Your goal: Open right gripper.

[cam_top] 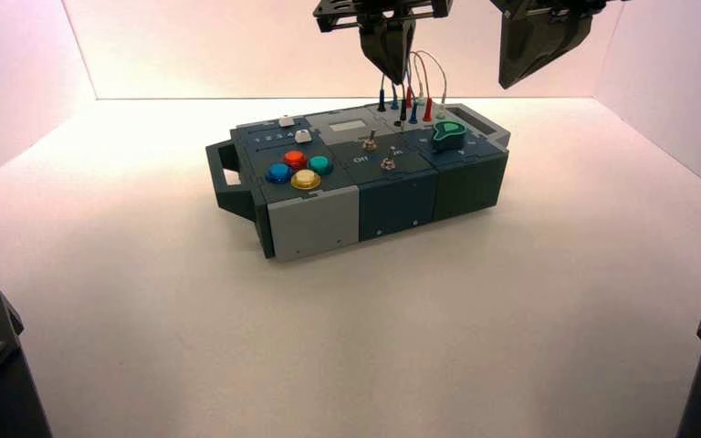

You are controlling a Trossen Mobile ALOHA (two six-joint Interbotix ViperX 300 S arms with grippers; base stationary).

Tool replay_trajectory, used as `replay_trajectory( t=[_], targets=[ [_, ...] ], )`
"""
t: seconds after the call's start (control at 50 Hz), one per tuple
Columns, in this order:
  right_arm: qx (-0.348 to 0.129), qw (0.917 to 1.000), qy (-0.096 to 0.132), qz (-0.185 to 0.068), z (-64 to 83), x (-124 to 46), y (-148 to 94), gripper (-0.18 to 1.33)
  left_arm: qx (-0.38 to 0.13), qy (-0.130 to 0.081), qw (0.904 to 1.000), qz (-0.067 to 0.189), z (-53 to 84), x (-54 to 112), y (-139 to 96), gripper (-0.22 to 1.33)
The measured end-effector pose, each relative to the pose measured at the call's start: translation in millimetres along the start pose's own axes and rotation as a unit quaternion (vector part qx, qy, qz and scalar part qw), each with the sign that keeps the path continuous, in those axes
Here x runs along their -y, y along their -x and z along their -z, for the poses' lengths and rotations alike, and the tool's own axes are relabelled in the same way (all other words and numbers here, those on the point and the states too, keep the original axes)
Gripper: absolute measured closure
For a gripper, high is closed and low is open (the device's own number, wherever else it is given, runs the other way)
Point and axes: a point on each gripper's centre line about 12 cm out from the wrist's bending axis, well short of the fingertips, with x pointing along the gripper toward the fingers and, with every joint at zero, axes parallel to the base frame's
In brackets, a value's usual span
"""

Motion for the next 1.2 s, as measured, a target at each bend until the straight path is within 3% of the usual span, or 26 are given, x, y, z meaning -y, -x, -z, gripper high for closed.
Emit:
replay_trajectory(
  t=[0.62,0.72,0.82,0.86,0.88,0.92,1.02,1.2],
  targets=[
    [-0.001,1.0000,0.000,0.000,0.0,0.4,-0.8,1.24,-0.001,-0.002,1.0000,-0.001,2.5,-0.3,-0.8,1.28],
    [-0.001,1.0000,0.000,0.000,0.0,0.3,-0.8,0.99,0.000,-0.002,1.0000,-0.001,2.0,-0.9,-0.1,1.28],
    [-0.001,1.0000,-0.003,-0.002,0.0,-0.2,-0.8,0.57,0.002,-0.003,1.0000,-0.001,1.5,-0.7,1.3,1.28],
    [0.001,1.0000,-0.003,-0.003,-0.7,-0.3,-0.5,0.25,0.002,-0.005,1.0000,-0.001,1.5,-0.8,1.3,1.28],
    [0.001,1.0000,-0.003,-0.003,-0.7,-0.3,-0.5,0.25,0.002,-0.005,1.0000,-0.001,1.5,-0.8,1.3,1.28],
    [0.001,1.0000,-0.003,-0.003,-0.7,-0.3,-0.5,0.07,0.002,-0.006,1.0000,-0.001,1.5,-0.8,1.3,1.28],
    [0.004,1.0000,-0.003,-0.003,-1.4,-0.3,-0.5,-0.14,0.003,-0.009,1.0000,-0.002,1.2,-0.8,2.0,1.28],
    [0.008,1.0000,-0.003,-0.003,-2.5,-0.7,-0.5,-0.18,0.005,-0.011,0.9999,-0.001,0.5,-0.6,4.1,1.28]
  ],
)
